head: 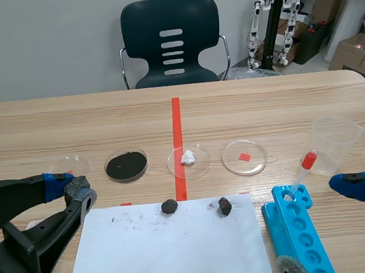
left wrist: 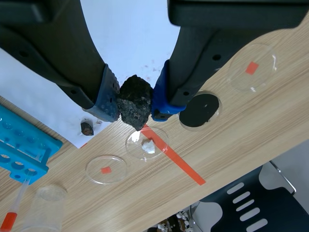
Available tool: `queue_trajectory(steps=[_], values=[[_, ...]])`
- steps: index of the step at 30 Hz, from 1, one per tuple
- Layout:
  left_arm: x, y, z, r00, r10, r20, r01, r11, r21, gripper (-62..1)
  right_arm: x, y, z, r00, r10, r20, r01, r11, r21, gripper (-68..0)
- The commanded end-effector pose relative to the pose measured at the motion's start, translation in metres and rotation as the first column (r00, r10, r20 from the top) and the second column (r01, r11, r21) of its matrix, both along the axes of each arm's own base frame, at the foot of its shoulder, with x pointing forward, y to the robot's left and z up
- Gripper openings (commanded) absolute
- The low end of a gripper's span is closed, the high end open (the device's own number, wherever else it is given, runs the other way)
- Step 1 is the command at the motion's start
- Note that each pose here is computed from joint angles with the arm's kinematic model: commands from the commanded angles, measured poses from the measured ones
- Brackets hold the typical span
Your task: Put the mineral in the empty petri dish
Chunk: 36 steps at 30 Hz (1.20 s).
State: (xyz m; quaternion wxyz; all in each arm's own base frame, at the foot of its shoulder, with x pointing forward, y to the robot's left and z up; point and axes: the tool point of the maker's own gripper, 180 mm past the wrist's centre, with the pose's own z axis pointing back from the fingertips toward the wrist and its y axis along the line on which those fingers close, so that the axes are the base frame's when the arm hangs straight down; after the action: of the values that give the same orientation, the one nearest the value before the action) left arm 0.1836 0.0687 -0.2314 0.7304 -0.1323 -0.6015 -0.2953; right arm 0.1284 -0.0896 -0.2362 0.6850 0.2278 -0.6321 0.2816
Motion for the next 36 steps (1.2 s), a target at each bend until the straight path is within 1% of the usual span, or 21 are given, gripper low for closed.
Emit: queue_trajectory(steps=[1, 6, 10, 14, 36], values=[[-0.0001, -0.001, 0.005, 1.0, 0.005, 0.015, -0.005, 1.0, -0.017, -51.9, 0.0042, 0.0032, 0.0107, 0.999, 0.002, 0.034, -0.003, 1.0, 0.025, -8.4], [-0.0001, -0.001, 0.0049, 1.0, 0.005, 0.015, -0.004, 1.0, -0.016, -51.9, 0.0042, 0.0032, 0.0107, 0.999, 0.002, 0.034, -0.003, 1.0, 0.025, -8.4], [-0.0013, -0.0013, 0.0015, 1.0, -0.012, 0.024, 0.012, 0.999, 0.033, -51.9, 0.0042, 0.0032, 0.0107, 0.999, 0.002, 0.034, -0.003, 1.0, 0.025, -8.4], [-0.0013, -0.0013, 0.0003, 0.999, -0.019, 0.03, 0.018, 0.998, 0.054, -51.9, 0.0042, 0.0032, 0.0107, 0.999, 0.002, 0.034, -0.003, 1.0, 0.025, -8.4], [0.0024, -0.0013, 0.0033, 0.999, -0.019, 0.045, 0.017, 0.998, 0.054, -51.9, 0.0042, 0.0032, 0.0107, 0.999, 0.002, 0.034, -0.003, 1.0, 0.026, -8.4]])
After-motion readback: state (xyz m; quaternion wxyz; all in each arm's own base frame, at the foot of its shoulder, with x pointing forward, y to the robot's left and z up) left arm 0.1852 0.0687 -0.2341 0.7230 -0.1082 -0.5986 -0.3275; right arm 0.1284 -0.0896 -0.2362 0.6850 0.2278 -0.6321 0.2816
